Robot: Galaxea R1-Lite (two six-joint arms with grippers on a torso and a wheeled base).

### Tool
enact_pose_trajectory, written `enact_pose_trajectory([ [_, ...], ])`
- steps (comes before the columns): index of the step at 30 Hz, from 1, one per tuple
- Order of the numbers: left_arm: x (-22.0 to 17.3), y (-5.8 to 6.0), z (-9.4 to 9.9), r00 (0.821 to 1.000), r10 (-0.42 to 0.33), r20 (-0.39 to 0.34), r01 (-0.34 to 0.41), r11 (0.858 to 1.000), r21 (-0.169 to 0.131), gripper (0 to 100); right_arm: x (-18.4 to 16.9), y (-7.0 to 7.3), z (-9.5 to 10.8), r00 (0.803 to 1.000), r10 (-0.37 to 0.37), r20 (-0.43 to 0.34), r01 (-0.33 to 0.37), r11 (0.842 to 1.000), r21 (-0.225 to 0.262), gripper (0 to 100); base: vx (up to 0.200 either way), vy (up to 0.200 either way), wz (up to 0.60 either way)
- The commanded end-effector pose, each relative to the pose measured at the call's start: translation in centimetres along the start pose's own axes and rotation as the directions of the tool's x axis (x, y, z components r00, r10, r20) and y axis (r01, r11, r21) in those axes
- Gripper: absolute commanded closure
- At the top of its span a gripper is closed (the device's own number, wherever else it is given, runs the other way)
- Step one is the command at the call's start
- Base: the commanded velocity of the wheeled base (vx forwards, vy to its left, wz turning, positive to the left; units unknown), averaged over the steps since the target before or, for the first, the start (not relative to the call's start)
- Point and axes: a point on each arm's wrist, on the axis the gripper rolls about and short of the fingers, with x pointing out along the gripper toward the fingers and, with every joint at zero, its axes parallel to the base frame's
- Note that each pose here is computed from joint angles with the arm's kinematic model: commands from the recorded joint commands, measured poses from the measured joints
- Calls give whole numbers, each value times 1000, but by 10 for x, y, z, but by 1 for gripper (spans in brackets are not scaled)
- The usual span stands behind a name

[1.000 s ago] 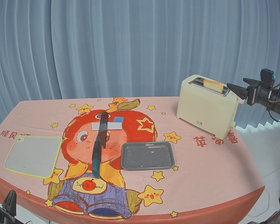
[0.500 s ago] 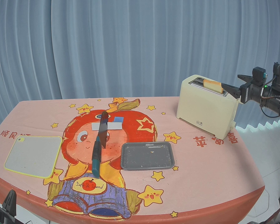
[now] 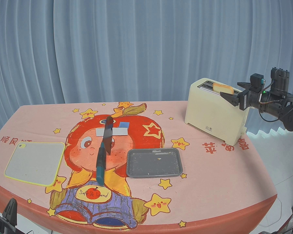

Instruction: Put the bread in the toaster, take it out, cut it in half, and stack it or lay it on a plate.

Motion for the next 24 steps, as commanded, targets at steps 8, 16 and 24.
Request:
enact_pose_trajectory([
  [8,0,0,-5,1000,0,-1,0,1000,0,100,15,0,-10,1000,9,-25,-9,1000,5,100,0,0,0],
  [16,0,0,-5,1000,0,-1,0,1000,0,100,12,0,-5,1000,5,-9,-5,1000,2,100,0,0,0],
  [24,0,0,-5,1000,0,-1,0,1000,0,100,-4,-3,19,998,-17,62,18,1000,-19,100,0,0,0],
])
